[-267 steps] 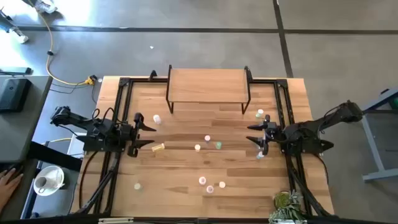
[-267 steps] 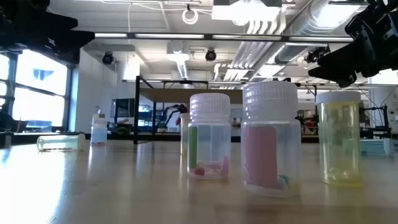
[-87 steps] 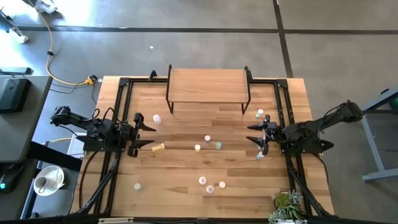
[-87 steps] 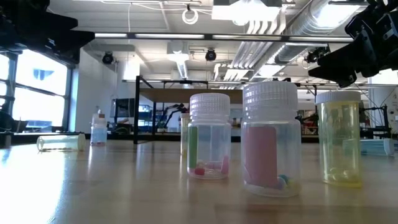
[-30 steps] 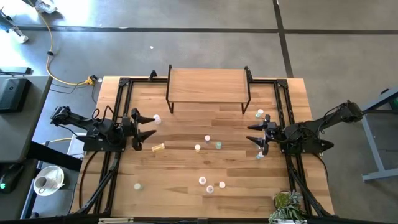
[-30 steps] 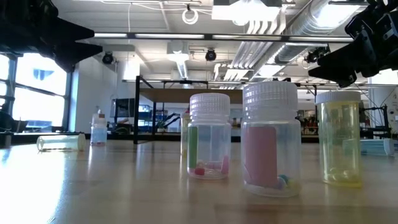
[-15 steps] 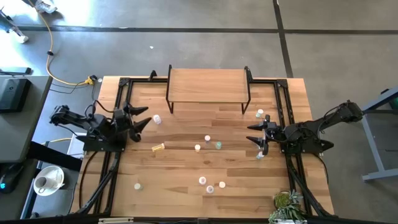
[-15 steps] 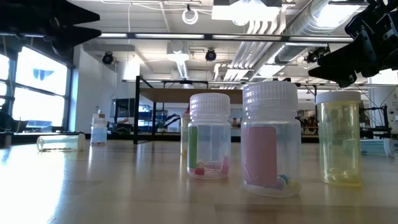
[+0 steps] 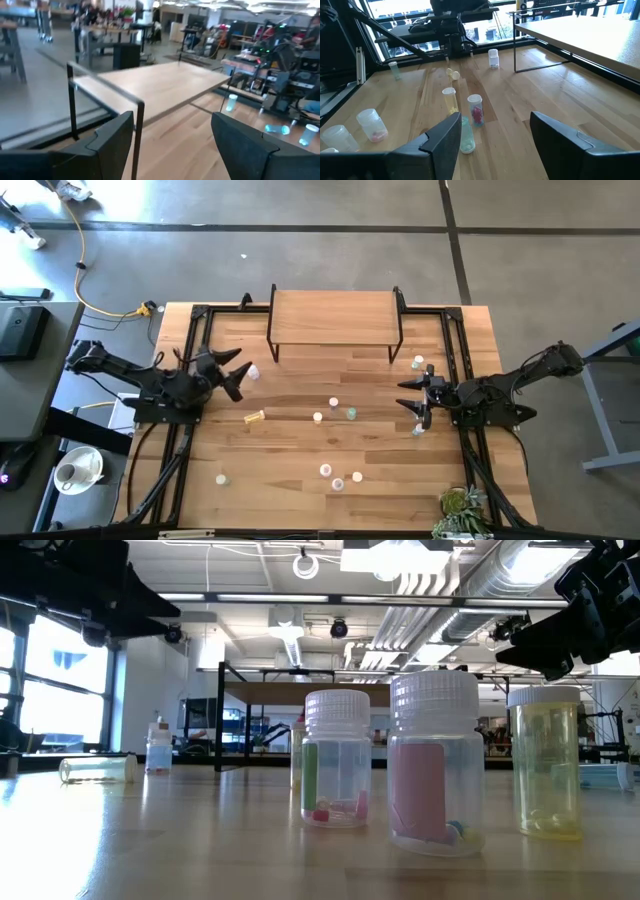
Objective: Pick and place medicine bottles onto shelf by color
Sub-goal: Put the top white pill bottle on the shelf
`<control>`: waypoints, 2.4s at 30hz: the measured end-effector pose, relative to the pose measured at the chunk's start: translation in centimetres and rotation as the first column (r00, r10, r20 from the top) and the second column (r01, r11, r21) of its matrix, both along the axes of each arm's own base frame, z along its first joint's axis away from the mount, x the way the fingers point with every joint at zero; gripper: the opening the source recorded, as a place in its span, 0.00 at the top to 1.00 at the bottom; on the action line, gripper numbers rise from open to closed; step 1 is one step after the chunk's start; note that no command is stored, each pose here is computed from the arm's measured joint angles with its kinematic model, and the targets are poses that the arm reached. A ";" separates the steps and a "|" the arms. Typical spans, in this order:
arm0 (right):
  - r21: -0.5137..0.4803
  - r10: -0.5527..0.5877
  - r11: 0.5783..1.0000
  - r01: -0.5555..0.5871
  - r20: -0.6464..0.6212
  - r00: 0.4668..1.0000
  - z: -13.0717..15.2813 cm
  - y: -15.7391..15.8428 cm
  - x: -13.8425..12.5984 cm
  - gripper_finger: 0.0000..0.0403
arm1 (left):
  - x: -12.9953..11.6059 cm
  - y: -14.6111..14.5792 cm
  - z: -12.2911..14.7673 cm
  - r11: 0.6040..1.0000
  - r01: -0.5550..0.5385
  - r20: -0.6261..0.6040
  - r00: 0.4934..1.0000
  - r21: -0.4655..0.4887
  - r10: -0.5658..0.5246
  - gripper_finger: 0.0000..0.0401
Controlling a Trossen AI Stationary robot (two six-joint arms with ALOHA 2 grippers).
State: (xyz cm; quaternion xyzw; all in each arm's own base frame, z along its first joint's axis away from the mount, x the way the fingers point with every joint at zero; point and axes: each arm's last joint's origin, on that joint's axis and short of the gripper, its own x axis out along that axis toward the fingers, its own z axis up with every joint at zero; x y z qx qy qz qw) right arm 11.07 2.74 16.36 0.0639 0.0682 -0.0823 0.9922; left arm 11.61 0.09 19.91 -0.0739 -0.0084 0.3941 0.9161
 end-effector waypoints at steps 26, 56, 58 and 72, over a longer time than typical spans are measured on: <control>0.000 0.000 1.000 0.000 0.000 1.000 0.0 0.0 0.0 0.44 | 1.3 2.6 0.9 0.852 -0.197 -0.233 0.968 -0.485 0.091 0.36; -0.001 0.000 1.000 0.000 -0.001 1.000 0.0 0.0 0.0 0.44 | 4.9 2.9 -3.7 0.780 -0.403 -0.432 0.882 -0.480 0.189 0.36; -0.001 0.000 1.000 0.000 -0.001 1.000 0.0 0.0 0.0 0.44 | 5.1 2.9 -3.9 0.779 -0.406 -0.438 0.879 -0.477 0.189 0.36; -0.001 0.000 1.000 0.000 -0.001 1.000 0.0 0.0 0.0 0.44 | 5.5 3.0 -5.2 0.770 -0.455 -0.495 0.843 -0.448 0.210 0.36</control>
